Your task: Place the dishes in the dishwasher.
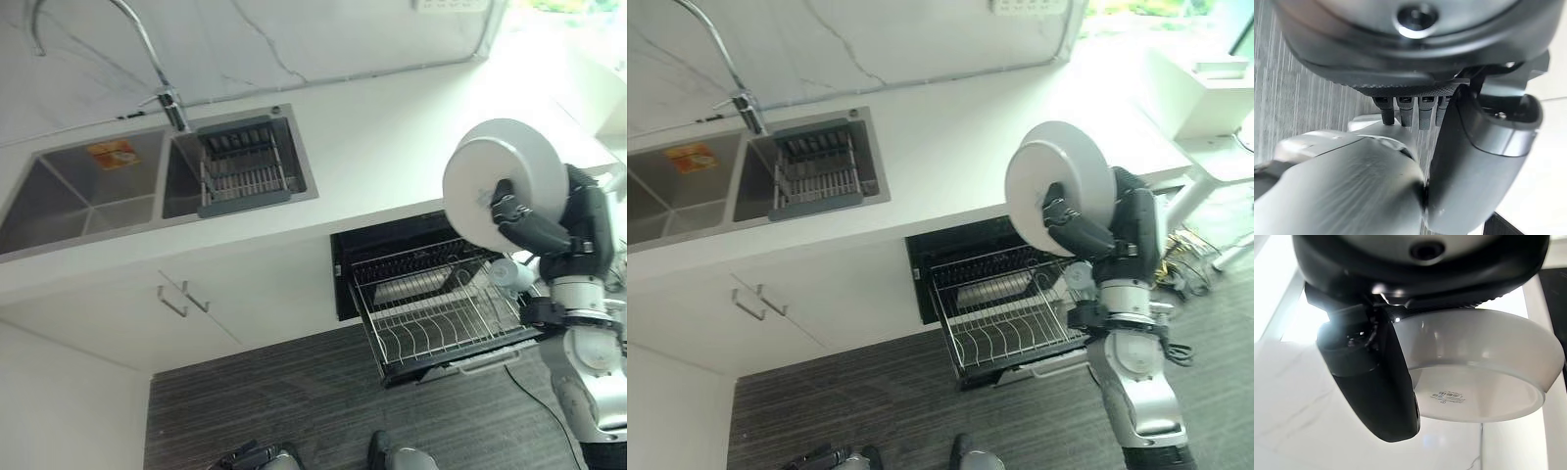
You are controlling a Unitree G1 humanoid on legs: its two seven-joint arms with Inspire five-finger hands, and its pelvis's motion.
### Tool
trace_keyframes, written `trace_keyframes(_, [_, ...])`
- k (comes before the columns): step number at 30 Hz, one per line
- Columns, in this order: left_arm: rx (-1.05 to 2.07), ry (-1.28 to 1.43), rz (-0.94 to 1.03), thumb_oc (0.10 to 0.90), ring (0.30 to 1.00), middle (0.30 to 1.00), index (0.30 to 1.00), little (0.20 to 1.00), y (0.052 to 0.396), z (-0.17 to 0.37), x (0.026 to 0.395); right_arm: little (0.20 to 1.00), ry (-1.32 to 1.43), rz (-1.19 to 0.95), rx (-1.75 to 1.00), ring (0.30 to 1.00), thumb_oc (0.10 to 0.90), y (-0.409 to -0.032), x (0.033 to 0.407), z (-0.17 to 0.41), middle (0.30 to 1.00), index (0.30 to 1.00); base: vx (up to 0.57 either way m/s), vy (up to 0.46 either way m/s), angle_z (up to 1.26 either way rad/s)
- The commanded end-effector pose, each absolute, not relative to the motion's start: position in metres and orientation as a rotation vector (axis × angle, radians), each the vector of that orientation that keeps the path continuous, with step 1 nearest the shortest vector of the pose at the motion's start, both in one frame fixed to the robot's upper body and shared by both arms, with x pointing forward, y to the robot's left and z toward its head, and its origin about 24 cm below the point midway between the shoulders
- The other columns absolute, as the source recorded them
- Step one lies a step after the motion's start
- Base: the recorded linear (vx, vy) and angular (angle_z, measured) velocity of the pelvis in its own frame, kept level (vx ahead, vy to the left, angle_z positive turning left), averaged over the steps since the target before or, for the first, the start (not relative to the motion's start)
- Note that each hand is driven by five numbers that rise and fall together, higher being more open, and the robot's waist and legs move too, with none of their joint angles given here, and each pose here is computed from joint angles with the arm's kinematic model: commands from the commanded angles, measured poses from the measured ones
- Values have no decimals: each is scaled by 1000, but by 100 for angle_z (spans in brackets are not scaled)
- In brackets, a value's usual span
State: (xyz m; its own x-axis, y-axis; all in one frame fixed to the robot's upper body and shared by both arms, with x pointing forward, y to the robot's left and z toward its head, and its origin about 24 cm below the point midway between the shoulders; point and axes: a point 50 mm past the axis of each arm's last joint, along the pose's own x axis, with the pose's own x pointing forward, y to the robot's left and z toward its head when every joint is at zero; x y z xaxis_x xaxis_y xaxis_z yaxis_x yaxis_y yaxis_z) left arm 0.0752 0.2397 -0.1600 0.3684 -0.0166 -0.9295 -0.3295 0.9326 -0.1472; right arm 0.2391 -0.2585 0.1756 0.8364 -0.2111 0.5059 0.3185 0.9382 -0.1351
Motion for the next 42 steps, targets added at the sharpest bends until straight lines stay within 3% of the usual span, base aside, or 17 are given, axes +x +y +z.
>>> trace_keyframes(1, [-319, 1423, 79, 800, 900, 900, 900, 900, 214, -173, 16, 300, -872, -273, -483, 300, 400, -239, 231, 232, 300, 300, 34, 47, 5])
trace_keyframes(11, [-273, 1406, 162, 800, 900, 900, 900, 900, 238, -168, 24, 300, -889, -287, -1077, 300, 400, -234, 239, 207, 300, 300, 31, 51, -1])
trace_keyframes(22, [-238, 1406, 148, 800, 900, 900, 900, 900, 251, -164, 25, 300, -671, -228, -1322, 300, 400, -254, 259, 139, 300, 300, -16, 4, 5])
trace_keyframes(32, [-211, 1422, 154, 800, 900, 900, 900, 900, 260, -161, 27, 300, -405, -192, -1352, 300, 400, -274, 262, 82, 300, 300, 4, -5, 3])
trace_keyframes(42, [-165, 1449, 122, 800, 900, 900, 900, 900, 265, -159, 25, 300, -217, -132, -1501, 300, 400, -288, 290, 71, 300, 300, 41, -6, 6])
